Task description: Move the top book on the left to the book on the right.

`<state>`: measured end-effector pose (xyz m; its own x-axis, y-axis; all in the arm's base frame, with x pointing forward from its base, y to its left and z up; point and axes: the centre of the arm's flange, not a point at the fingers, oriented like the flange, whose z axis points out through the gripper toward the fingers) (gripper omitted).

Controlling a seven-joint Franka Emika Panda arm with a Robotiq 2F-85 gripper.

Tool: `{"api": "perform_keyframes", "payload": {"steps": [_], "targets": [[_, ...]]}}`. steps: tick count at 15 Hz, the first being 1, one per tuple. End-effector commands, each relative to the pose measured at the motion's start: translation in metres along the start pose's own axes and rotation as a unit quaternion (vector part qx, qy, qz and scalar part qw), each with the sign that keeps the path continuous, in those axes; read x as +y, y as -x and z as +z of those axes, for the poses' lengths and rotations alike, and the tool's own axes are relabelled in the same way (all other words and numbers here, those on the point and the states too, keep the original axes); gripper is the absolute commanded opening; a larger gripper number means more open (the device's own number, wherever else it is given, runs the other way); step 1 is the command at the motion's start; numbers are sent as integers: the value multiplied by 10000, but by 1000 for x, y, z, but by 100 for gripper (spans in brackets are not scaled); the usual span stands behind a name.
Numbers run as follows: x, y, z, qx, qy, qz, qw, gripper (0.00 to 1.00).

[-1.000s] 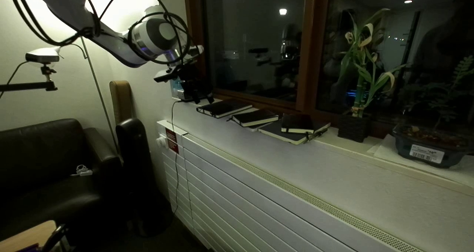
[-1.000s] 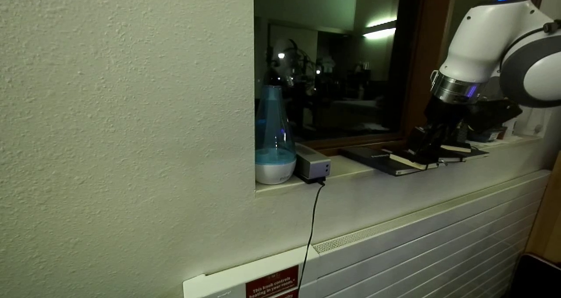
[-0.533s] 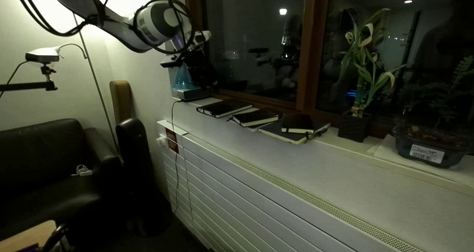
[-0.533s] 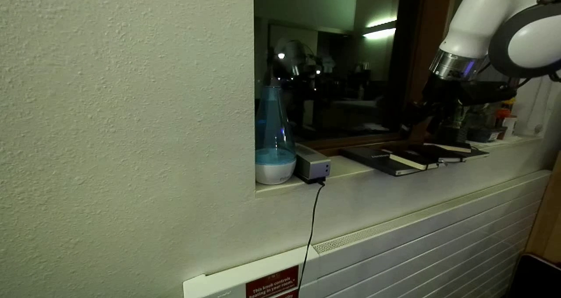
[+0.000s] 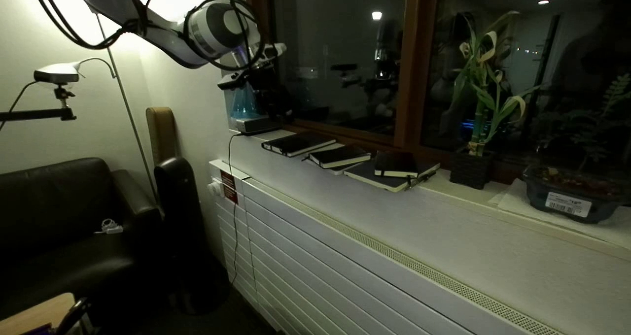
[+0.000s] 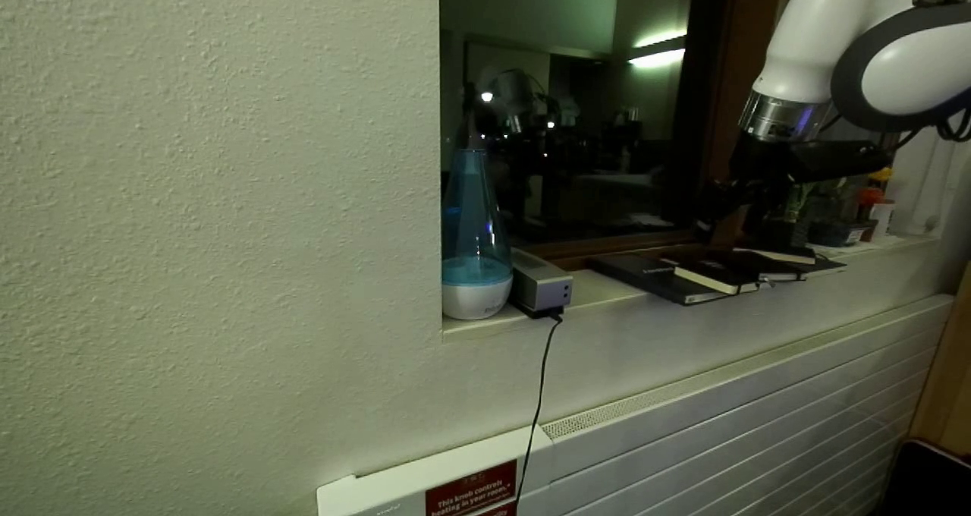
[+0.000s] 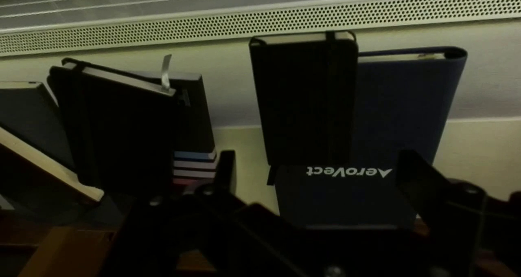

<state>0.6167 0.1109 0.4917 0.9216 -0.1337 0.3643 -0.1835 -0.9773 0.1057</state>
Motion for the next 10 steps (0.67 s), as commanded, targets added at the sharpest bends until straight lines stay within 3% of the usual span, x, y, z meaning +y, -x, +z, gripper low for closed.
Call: {"api": "perform_keyframes", "payload": {"steps": [1, 10], "targets": [[4, -6, 12, -240, 43, -23, 9997, 100], [8, -14, 25, -459, 50, -467, 9978, 100]]}}
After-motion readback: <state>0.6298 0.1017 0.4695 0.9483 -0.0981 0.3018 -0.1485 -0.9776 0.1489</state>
